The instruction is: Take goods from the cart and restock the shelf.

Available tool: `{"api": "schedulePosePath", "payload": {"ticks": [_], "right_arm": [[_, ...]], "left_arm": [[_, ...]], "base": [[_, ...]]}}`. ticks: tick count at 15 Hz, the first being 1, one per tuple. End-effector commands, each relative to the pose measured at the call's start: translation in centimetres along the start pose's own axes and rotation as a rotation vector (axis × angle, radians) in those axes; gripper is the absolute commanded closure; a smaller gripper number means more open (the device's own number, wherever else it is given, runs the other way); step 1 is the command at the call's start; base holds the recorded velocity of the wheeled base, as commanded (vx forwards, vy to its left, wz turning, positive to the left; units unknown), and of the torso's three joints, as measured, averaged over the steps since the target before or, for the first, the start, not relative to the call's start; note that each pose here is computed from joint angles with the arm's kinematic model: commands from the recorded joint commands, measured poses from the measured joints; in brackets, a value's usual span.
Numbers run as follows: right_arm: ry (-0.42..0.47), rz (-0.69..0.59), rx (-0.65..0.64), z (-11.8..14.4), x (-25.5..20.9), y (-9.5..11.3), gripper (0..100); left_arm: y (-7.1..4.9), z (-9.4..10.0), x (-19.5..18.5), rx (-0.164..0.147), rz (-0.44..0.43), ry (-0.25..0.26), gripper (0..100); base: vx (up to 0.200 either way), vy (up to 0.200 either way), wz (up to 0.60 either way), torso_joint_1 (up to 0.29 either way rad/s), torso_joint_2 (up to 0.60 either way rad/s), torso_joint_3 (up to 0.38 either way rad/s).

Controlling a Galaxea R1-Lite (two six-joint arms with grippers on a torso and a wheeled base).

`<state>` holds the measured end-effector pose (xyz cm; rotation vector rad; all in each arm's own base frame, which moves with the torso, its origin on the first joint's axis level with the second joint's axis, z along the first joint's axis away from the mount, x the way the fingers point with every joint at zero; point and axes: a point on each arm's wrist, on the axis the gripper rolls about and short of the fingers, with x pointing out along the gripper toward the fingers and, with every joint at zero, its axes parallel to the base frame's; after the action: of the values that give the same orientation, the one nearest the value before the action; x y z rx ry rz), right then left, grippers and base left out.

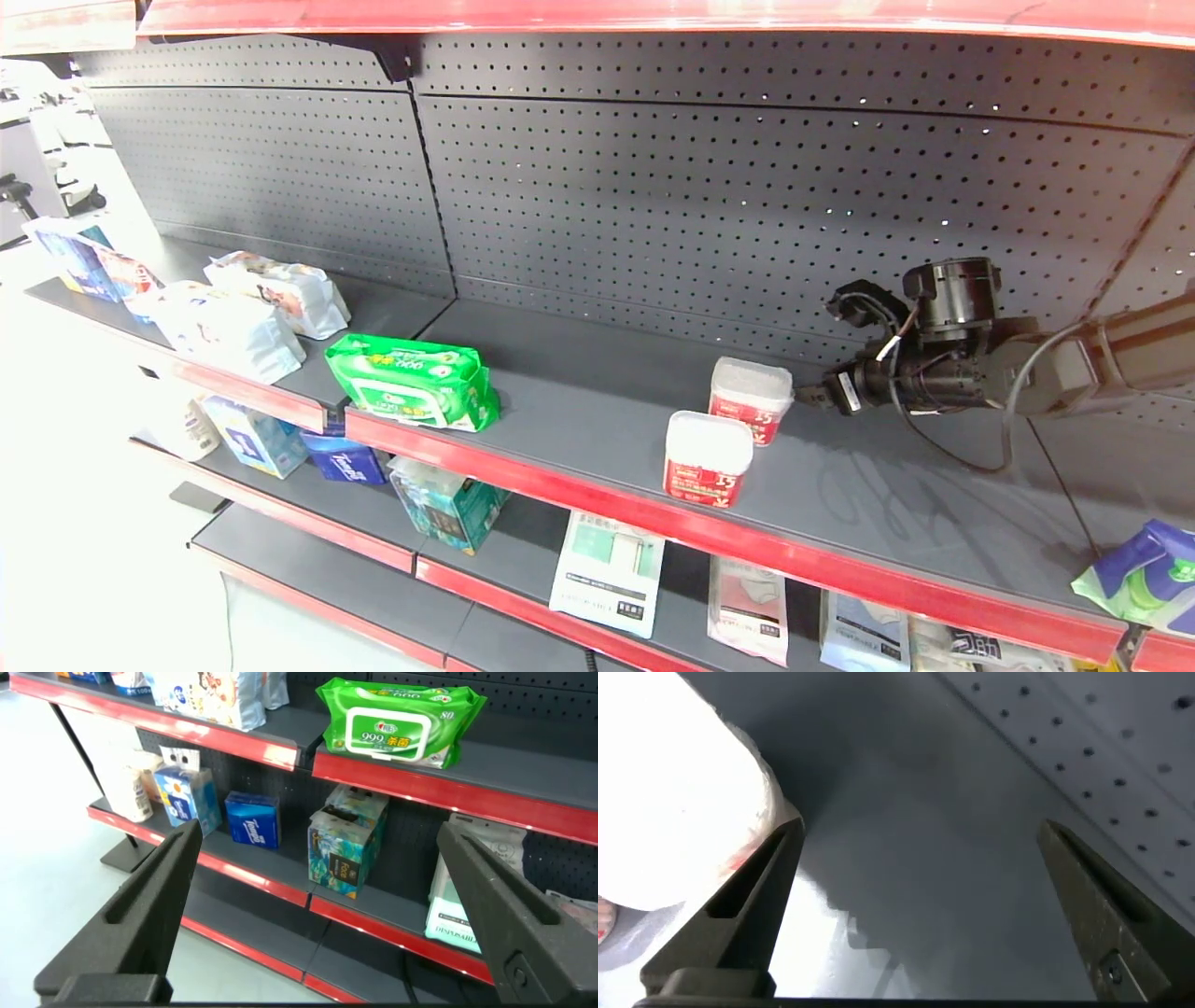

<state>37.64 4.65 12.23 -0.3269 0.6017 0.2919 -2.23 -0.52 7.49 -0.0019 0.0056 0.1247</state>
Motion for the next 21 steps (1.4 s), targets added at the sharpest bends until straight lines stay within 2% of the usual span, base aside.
{"api": "schedulePosePath", "payload": {"ticks": [1,4,7,8,9,10,11,13,14,16,17,18,19,20,21], "right_arm": [[0.012,-0.004,0.005,-0.4,-0.2,-0.2,0],[0.000,-0.116,0.050,-0.4,-3.9,-1.8,0],[-0.012,-0.174,0.113,-2.5,-9.8,-1.9,0],[-0.023,-0.180,0.146,-3.9,-12.8,-0.9,0],[-0.029,-0.182,0.156,-4.4,-13.7,-0.6,0],[-0.061,-0.187,0.197,-6.5,-17.2,1.0,0],[-0.134,-0.199,0.206,-9.0,-21.4,2.8,0],[-0.225,-0.240,0.205,-11.8,-24.9,4.4,0],[-0.284,-0.313,0.218,-15.1,-26.9,5.9,0],[-0.404,-0.382,0.227,-17.8,-29.0,7.5,0],[-0.432,-0.382,0.222,-18.8,-29.3,8.1,0],[-0.512,-0.316,0.196,-21.5,-29.5,9.7,0],[-0.549,-0.280,0.194,-23.0,-29.4,10.4,0],[-0.571,-0.296,0.200,-24.4,-29.4,11.0,0],[-0.553,-0.309,0.216,-24.4,-29.3,10.9,0]], "left_arm": [[0.0,0.0,0.0,0.000,0.001,0.000,0],[0.0,0.0,0.0,0.000,0.001,0.000,0],[0.0,0.0,0.0,0.000,0.001,-0.001,0],[0.0,0.0,0.0,0.000,0.001,0.000,0],[0.0,0.0,0.0,0.000,0.001,0.000,0],[0.0,0.0,0.0,0.000,0.001,0.000,0],[0.0,0.0,0.0,0.000,0.001,-0.001,0],[0.0,0.0,0.0,0.000,0.001,0.000,0],[0.0,0.0,0.0,0.000,0.001,-0.001,0],[0.0,0.0,0.0,0.000,0.000,0.000,0],[0.0,0.0,0.0,0.000,0.001,0.000,0],[0.0,0.0,0.0,0.000,0.001,0.000,0],[0.0,0.0,0.0,0.000,0.001,-0.001,0],[0.0,0.0,0.0,0.000,0.000,0.000,0],[0.0,0.0,0.0,0.000,0.001,0.000,0]], "base": [[0.000,0.000,0.00,0.000,0.00,0.000],[0.000,0.000,0.00,0.000,0.00,0.000],[0.000,0.000,0.00,0.000,0.00,0.000],[0.000,0.000,0.00,0.000,0.00,0.000],[0.000,0.000,0.00,0.000,0.00,0.000],[0.000,0.000,0.00,0.000,0.00,0.000],[0.000,0.000,0.00,0.000,0.00,0.000],[0.000,0.000,0.00,0.000,0.00,0.000],[0.000,0.000,0.00,0.000,0.00,0.000],[0.000,0.000,0.00,0.000,0.00,0.000],[0.000,0.000,0.00,0.000,0.00,0.000],[0.000,0.000,0.00,0.000,0.00,0.000],[0.000,0.000,0.00,0.000,0.00,0.000],[0.000,0.000,0.00,0.000,0.00,0.000],[0.000,0.000,0.00,0.000,0.00,0.000]]}}
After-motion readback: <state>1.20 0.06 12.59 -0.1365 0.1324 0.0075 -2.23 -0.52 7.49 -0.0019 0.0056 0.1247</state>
